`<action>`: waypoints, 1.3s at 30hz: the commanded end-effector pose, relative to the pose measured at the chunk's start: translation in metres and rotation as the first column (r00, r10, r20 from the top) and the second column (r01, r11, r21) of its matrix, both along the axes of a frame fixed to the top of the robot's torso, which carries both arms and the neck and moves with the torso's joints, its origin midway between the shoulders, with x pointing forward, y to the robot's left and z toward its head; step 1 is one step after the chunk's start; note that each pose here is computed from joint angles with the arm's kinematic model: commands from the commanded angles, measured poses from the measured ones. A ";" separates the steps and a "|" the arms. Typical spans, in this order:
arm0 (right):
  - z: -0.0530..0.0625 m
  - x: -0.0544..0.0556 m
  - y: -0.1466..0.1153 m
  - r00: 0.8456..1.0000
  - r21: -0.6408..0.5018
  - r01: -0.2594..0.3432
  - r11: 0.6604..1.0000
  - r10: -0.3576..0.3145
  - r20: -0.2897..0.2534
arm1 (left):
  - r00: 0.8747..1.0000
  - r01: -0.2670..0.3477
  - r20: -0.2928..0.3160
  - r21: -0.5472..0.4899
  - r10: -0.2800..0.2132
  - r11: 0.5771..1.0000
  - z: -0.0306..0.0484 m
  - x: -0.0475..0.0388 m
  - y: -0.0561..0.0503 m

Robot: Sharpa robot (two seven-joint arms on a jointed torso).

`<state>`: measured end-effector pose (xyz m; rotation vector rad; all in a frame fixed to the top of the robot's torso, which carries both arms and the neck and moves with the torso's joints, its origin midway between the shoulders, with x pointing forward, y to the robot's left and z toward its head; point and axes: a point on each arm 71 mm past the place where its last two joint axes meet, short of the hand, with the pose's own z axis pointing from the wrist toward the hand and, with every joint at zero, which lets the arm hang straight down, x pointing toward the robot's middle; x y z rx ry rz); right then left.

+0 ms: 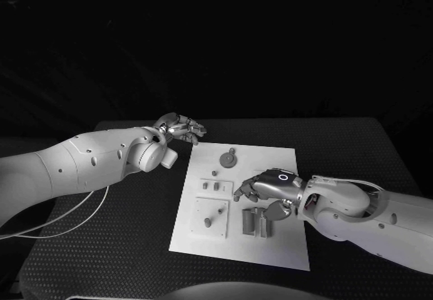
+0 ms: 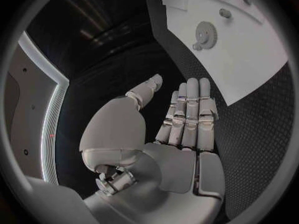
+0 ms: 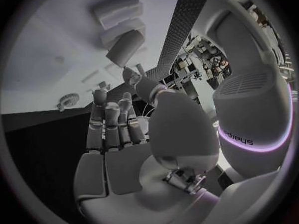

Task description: Assemble the parts on the task board

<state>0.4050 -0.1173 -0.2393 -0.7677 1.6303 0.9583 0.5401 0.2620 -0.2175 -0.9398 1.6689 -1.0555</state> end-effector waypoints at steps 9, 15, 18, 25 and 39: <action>-0.011 -0.008 0.007 0.996 -0.230 -0.073 0.971 0.084 0.041 | 1.000 0.010 0.003 -0.006 -0.010 1.000 0.0004 0.0002 -0.002; -0.015 -0.006 0.009 0.997 -0.283 -0.066 0.957 0.077 0.029 | 1.000 0.009 0.002 -0.005 -0.009 1.000 0.0002 0.0005 -0.001; -0.016 -0.006 0.009 0.996 -0.297 -0.063 0.953 0.077 0.038 | 1.000 0.009 0.001 -0.005 -0.009 1.000 0.0000 0.0003 -0.001; -0.017 -0.006 0.011 0.994 -0.305 -0.062 0.950 0.085 0.063 | 1.000 0.011 -0.001 -0.005 -0.011 1.000 -0.0001 0.0000 -0.001; -0.022 -0.007 0.016 0.991 -0.293 -0.082 0.953 0.109 0.079 | 1.000 0.012 -0.001 -0.006 -0.012 1.000 -0.0001 0.0001 -0.001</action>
